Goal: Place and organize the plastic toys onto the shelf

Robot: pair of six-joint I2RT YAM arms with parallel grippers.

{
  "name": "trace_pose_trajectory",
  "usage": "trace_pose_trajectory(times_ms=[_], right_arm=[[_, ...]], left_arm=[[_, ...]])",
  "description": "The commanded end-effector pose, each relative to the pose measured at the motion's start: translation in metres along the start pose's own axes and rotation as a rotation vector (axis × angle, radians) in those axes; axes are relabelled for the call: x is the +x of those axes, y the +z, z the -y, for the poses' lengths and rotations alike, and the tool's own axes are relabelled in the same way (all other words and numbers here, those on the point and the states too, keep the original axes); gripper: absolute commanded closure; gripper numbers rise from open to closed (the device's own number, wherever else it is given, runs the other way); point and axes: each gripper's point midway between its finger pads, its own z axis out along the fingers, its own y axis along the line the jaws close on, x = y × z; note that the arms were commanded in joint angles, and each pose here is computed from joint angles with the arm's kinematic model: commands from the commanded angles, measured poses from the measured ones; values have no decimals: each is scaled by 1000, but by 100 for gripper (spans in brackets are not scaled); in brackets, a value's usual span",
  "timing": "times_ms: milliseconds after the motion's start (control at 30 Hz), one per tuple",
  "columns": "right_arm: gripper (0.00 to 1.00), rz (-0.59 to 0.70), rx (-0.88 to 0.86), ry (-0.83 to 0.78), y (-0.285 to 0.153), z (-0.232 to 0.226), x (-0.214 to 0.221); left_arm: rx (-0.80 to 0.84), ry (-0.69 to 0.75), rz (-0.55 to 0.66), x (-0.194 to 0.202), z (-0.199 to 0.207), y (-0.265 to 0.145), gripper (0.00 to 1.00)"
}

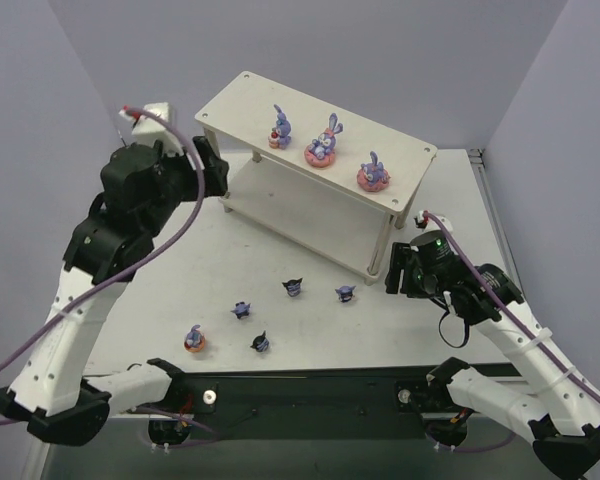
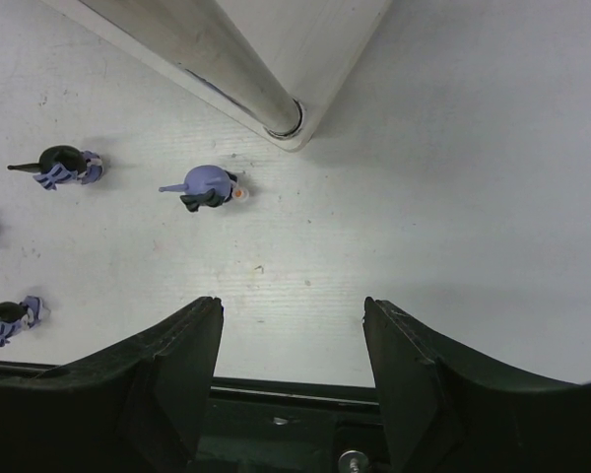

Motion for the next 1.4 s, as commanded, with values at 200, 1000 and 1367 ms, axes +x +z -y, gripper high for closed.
trace_pose_trajectory(times_ms=[200, 1000, 1367], right_arm=[[40, -72, -13, 10, 9, -6, 12], [40, -81, 0, 33, 11, 2, 26], [40, -72, 10, 23, 11, 4, 24]], left_arm=[[-702, -438, -424, 203, -115, -109, 8], [-906, -725, -690, 368, -123, -138, 15], [-889, -711, -747, 393, -120, -130, 28]])
